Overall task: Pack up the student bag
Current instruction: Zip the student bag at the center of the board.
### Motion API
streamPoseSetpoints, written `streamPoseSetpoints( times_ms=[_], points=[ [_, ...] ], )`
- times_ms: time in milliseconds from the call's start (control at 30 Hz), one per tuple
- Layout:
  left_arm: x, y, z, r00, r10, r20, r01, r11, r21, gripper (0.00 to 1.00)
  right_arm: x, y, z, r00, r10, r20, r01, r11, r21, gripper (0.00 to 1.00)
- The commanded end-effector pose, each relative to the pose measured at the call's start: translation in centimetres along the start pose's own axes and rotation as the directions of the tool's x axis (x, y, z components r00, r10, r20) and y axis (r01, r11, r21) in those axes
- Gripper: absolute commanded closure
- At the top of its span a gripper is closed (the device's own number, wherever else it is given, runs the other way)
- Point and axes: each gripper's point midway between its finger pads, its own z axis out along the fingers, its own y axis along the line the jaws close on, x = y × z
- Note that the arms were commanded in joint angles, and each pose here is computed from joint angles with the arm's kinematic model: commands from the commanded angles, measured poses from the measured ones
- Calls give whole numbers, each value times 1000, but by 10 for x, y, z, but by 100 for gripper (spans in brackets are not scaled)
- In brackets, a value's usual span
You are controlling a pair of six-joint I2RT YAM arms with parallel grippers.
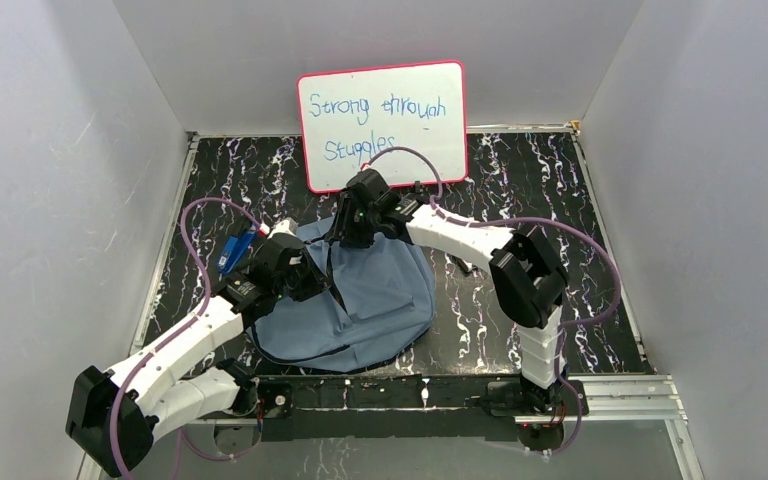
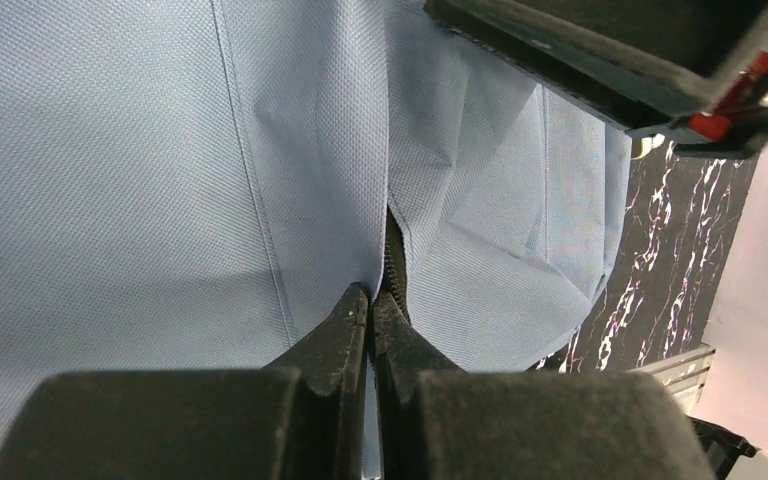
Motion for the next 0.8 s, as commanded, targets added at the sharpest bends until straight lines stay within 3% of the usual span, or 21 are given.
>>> streamPoseSetpoints(
  times_ms=[0, 767],
  points=[
    [1, -2, -1, 1000, -10, -1, 10, 1000, 17, 100, -11, 14, 5, 999, 43, 18, -42, 999, -33, 50],
    [7, 5, -2, 1000, -1, -9, 1, 1000, 10, 100, -14, -22, 41, 990, 131, -48, -130, 991, 24, 52]
  ],
)
